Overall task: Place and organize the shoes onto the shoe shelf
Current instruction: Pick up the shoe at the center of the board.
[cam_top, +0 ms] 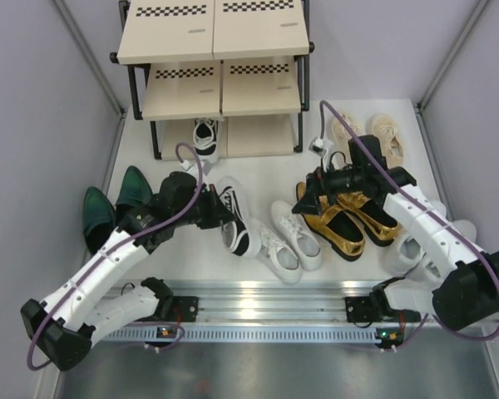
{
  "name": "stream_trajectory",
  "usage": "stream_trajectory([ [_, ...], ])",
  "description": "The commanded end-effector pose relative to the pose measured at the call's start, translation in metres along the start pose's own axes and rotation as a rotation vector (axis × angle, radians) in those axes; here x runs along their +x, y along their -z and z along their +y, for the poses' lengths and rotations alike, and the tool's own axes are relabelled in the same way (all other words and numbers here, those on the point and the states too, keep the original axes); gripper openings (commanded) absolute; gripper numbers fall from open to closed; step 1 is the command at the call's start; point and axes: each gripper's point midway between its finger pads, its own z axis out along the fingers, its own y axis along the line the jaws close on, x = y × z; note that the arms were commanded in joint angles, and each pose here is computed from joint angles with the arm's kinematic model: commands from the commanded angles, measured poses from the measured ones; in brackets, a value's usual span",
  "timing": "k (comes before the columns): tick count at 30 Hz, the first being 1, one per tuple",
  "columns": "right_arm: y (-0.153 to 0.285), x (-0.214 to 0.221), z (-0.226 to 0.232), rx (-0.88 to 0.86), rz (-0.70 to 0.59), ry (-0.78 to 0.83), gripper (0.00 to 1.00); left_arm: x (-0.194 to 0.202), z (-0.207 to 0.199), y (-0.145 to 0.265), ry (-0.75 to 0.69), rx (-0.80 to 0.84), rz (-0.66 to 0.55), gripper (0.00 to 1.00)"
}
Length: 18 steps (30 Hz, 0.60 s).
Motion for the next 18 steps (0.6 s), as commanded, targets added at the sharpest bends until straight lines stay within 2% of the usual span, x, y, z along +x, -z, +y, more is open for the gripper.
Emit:
stream_trajectory([
  [1, -0.004, -0.066, -0.005, 0.08, -0.186, -0.285, 0.99, -0.017, -0.063, -0.003, -0.152, 0.189, -0.043, 0.0],
  [6, -0.007, -0.092, -0.027, 0.219, -0.225, -0.483, 0.99, -0.019, -0.118, -0.019, -0.322, 0.265, 0.0, 0.0],
  [12, -0.026, -0.069, -0.035, 0.254, -0.131, -0.718, 0.99, -0.021, -0.153, -0.031, -0.423, 0.313, 0.015, 0.0],
  [18, -0.046, -0.05, -0.023, 0.197, -0.086, -0.715, 0.99, -0.024, -0.17, -0.029, -0.452, 0.364, 0.013, 0.0],
])
